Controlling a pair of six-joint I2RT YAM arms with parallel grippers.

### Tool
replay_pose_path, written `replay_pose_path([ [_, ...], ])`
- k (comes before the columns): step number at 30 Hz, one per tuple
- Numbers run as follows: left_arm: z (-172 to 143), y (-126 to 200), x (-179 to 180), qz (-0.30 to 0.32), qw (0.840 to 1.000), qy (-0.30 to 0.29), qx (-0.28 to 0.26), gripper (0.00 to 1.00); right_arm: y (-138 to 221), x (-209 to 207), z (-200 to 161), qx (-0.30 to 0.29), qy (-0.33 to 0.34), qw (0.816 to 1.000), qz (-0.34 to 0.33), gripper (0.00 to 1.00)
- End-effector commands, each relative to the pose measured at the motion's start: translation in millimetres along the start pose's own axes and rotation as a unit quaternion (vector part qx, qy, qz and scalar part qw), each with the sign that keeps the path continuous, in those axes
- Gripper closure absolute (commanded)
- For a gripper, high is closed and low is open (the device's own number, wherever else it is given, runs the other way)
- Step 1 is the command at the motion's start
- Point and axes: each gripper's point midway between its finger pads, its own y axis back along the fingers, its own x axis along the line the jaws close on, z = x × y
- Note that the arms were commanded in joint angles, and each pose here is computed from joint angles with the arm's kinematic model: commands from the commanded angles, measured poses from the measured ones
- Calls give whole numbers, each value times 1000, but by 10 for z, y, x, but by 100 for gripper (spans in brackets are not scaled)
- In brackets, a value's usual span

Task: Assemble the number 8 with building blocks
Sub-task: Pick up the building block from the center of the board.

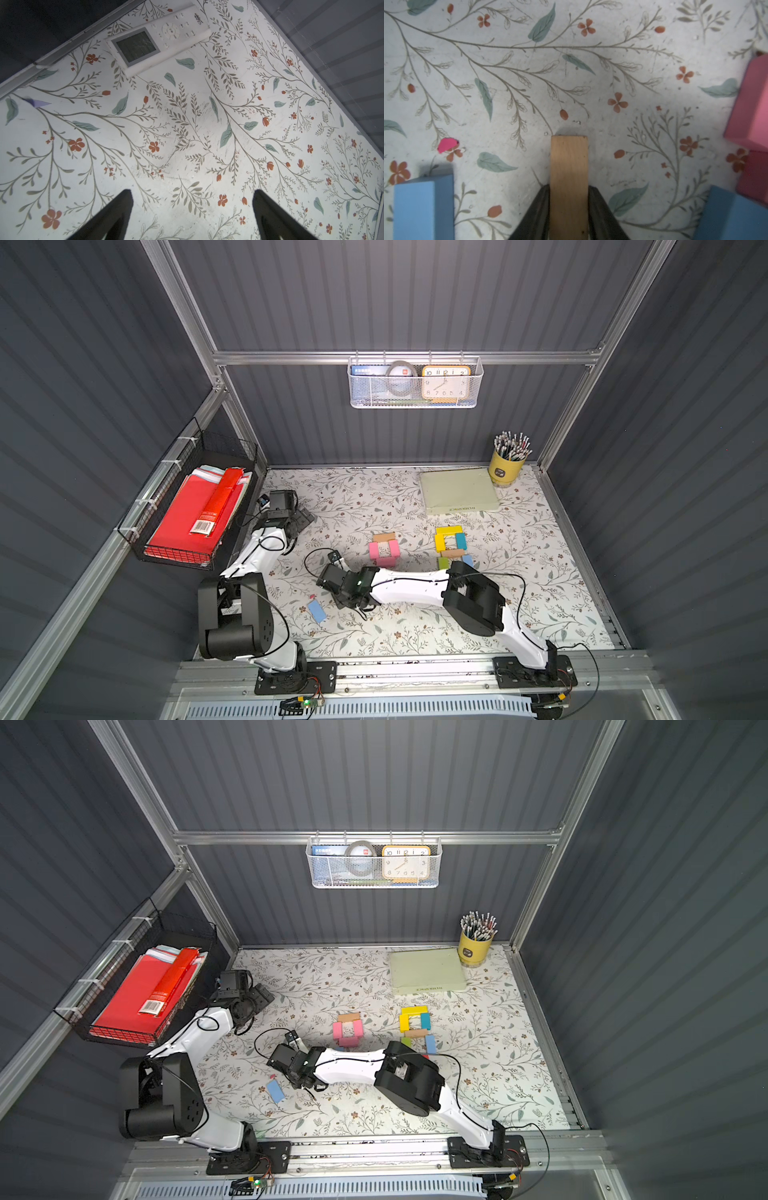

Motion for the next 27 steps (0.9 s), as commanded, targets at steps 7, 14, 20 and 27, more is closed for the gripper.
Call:
replay_pose_path([
  [7, -64, -33, 28, -4, 1000, -19, 9, 6, 234, -147, 143, -31, -5, 999, -21, 88],
  [14, -59, 0, -26, -22, 999, -35, 7, 5, 691, -481, 385, -74, -45, 996, -23, 93],
  [20, -24, 40, -62, -33, 998, -46, -3, 2, 1036, -895, 376, -91, -73, 992, -42, 94],
  [27, -48, 23, -60, -34, 998, -49, 1, 1, 1209, -1448, 66, -73, -110, 989, -63, 94],
])
